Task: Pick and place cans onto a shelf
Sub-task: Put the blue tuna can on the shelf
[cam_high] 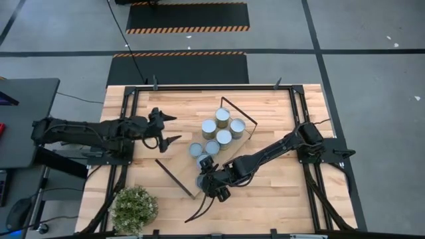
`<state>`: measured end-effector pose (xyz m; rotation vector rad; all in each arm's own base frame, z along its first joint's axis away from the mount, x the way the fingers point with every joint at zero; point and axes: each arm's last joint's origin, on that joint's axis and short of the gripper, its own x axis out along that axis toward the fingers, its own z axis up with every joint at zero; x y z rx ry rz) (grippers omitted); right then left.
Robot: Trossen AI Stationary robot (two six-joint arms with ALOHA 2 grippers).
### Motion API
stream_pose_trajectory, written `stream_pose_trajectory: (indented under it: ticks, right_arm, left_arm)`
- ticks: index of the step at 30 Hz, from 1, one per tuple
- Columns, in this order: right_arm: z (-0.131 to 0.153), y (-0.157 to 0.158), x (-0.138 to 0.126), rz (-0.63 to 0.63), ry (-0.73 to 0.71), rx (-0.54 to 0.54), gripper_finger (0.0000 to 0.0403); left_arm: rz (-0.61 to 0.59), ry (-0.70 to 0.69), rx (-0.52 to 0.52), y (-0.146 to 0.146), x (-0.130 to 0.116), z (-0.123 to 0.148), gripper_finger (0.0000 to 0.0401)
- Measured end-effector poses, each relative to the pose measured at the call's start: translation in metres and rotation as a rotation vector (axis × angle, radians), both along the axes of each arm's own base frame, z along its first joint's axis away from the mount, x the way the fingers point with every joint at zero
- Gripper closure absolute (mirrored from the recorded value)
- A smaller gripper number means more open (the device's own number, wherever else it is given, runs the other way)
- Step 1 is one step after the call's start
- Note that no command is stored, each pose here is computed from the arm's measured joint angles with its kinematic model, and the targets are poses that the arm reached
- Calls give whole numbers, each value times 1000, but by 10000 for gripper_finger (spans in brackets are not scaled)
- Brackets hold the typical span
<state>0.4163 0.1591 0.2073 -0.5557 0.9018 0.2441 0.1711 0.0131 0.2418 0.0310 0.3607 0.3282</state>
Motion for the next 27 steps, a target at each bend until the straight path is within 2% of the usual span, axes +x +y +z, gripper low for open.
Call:
stream_pose_trajectory:
  ticks: [4, 7, 16, 20, 27]
  right_arm:
    - [-14, 4, 6, 78, 15, -29, 105]
    - [-22, 0, 8, 83, 33, -66, 105]
    - [-19, -16, 17, 81, 19, 24, 101]
    - [-19, -17, 18, 85, 10, 27, 83]
    - [-18, -16, 17, 61, -19, -55, 37]
  left_arm:
    - [-33, -32, -66, -1, -2, -6, 1]
    - [-44, -25, -92, -2, -2, -8, 1]
    - [-41, -37, -118, -3, -1, -8, 1]
    - [-40, -36, -123, -3, -1, -8, 1]
    - [-39, -36, -125, -3, -1, -8, 1]
